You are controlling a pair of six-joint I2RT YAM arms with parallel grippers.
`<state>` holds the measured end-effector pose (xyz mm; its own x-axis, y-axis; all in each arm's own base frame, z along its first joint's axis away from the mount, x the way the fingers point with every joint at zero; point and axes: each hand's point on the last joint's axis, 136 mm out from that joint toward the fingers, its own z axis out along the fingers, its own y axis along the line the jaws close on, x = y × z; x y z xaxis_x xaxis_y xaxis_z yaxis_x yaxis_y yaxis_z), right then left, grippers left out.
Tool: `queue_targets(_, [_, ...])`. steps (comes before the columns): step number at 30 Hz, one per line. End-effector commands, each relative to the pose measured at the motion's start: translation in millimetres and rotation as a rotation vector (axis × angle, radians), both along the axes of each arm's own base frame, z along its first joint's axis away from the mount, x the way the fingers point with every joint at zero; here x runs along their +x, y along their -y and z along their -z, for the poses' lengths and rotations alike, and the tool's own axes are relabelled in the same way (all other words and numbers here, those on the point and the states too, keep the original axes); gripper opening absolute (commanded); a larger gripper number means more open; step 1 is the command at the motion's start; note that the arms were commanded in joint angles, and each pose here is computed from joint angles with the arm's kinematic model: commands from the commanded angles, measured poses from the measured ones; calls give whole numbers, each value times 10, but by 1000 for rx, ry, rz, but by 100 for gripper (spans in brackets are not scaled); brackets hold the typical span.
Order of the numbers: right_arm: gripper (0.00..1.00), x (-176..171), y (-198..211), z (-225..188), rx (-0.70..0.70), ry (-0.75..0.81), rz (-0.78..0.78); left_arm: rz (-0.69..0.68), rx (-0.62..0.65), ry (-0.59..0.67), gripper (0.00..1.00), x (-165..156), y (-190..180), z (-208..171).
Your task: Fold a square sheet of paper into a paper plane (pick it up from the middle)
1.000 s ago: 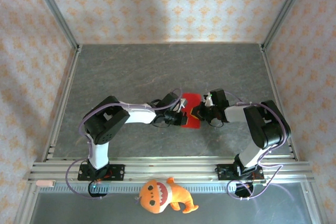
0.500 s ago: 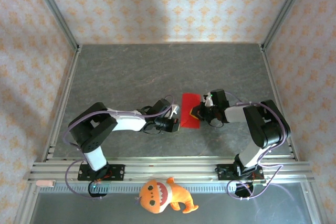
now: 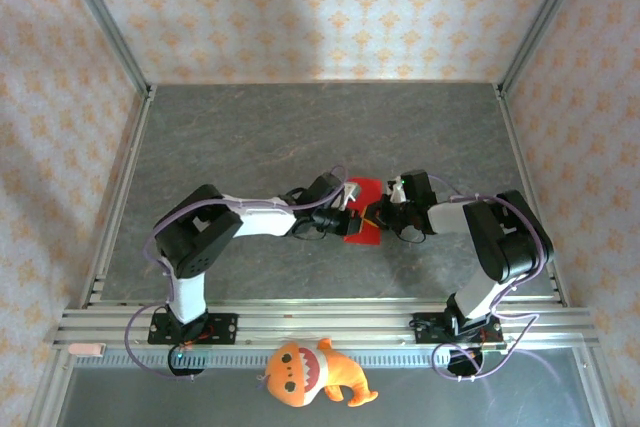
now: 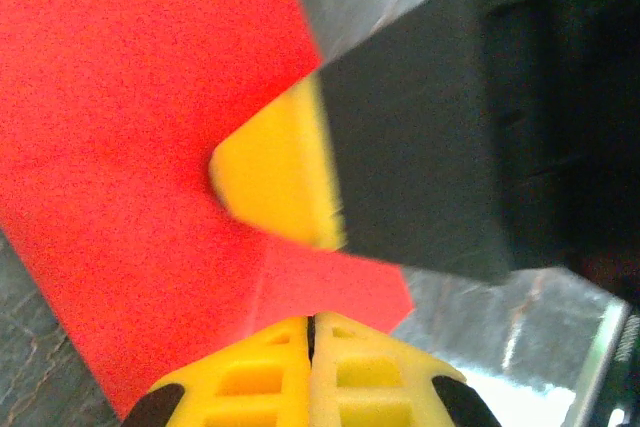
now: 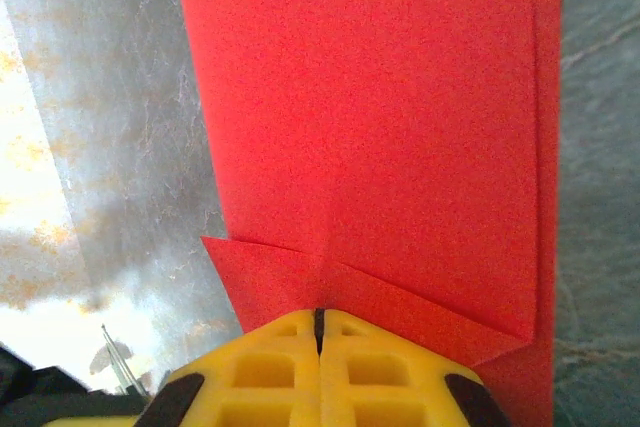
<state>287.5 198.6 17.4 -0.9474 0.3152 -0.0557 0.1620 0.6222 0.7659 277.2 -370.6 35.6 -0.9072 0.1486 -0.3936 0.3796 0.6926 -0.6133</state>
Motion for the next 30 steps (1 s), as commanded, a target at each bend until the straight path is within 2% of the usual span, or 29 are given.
queue_targets(1, [0, -238, 324, 453, -174, -140, 74, 33, 50, -71, 0, -208, -79, 223])
queue_targets(8, [0, -266, 321, 449, -167, -139, 68, 48, 137, -108, 0, -507, -439, 450])
queue_targets(12, [0, -274, 326, 458, -169, -143, 67, 65, 143, -105, 1, -629, -548, 416])
queue_targets(16, [0, -277, 292, 444, -145, -145, 61, 60, 156, -75, 1, -613, -610, 357])
queue_targets(22, [0, -254, 287, 409, -141, -138, 62, 19, -43, 56, 0, -369, -346, -218])
queue_targets(25, [0, -224, 269, 379, -129, -132, 66, -31, -132, 67, 1, -219, -274, -360])
queue_targets(30, [0, -205, 257, 343, -118, -126, 69, -8, -129, 47, 3, -69, -70, -328])
